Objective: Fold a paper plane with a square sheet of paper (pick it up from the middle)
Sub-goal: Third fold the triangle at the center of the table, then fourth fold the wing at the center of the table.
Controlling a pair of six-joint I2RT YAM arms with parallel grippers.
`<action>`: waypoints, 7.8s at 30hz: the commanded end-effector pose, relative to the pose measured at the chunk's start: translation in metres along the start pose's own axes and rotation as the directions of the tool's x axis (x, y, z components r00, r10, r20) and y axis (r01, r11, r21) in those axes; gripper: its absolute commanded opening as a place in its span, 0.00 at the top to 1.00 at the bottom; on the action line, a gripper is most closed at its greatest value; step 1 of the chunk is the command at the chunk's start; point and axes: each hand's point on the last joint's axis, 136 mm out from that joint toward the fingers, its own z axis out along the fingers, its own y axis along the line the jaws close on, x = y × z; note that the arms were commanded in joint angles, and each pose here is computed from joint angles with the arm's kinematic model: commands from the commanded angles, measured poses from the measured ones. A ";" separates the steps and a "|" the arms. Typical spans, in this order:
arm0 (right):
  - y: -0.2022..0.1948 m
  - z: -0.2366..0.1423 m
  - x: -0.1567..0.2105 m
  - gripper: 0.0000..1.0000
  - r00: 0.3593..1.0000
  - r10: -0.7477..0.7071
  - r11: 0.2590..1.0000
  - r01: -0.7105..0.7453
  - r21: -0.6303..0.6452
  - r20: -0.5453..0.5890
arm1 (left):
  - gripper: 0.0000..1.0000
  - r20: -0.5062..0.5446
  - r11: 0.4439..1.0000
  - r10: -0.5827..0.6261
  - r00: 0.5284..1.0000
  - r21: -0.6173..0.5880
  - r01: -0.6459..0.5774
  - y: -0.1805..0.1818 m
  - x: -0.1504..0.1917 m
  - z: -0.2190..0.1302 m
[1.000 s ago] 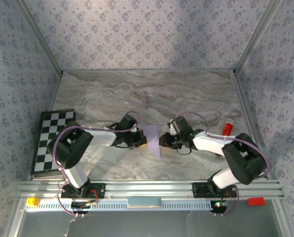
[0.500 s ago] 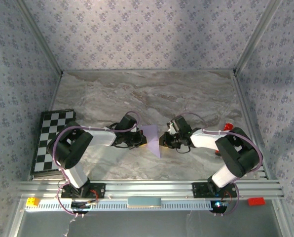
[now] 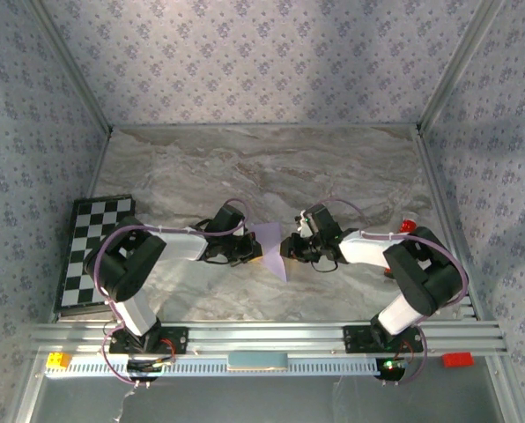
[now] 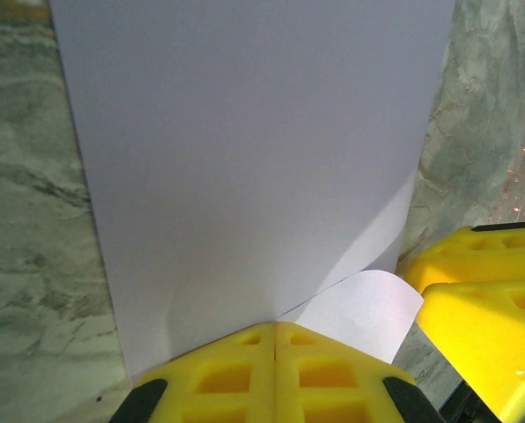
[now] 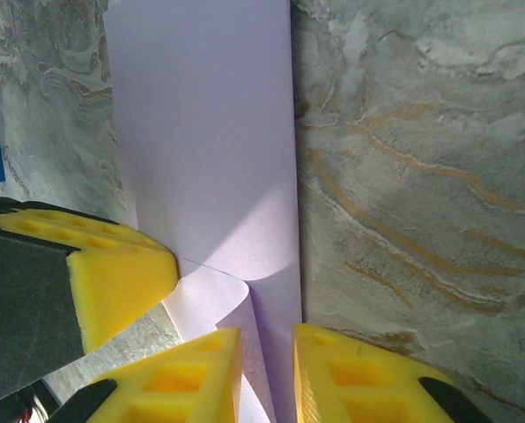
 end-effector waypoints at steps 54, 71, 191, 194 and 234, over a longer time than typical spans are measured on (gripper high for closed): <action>0.013 -0.015 -0.004 0.97 0.999 -0.014 0.994 0.018 -0.105 0.036 | 0.55 0.074 0.999 -0.049 0.996 0.006 0.048 0.002 -0.027 -0.052; 0.007 -0.009 -0.004 0.81 1.000 -0.024 0.998 0.025 -0.058 0.010 | 0.56 0.059 0.998 -0.062 0.996 0.010 0.062 0.005 -0.028 -0.047; 0.067 -0.026 0.019 0.60 0.509 -0.842 0.512 0.651 0.560 0.178 | 0.99 0.258 0.957 -0.290 0.922 0.100 0.273 -0.017 -0.053 -0.064; 0.071 -0.017 0.018 0.59 0.480 -0.862 0.480 0.665 0.572 0.164 | 0.98 0.259 0.958 -0.285 0.923 0.099 0.268 -0.018 -0.053 -0.064; 0.045 0.005 0.024 0.89 0.516 -0.847 0.497 0.679 0.540 0.131 | 0.56 0.192 0.973 -0.231 0.954 0.055 0.225 -0.022 -0.061 -0.053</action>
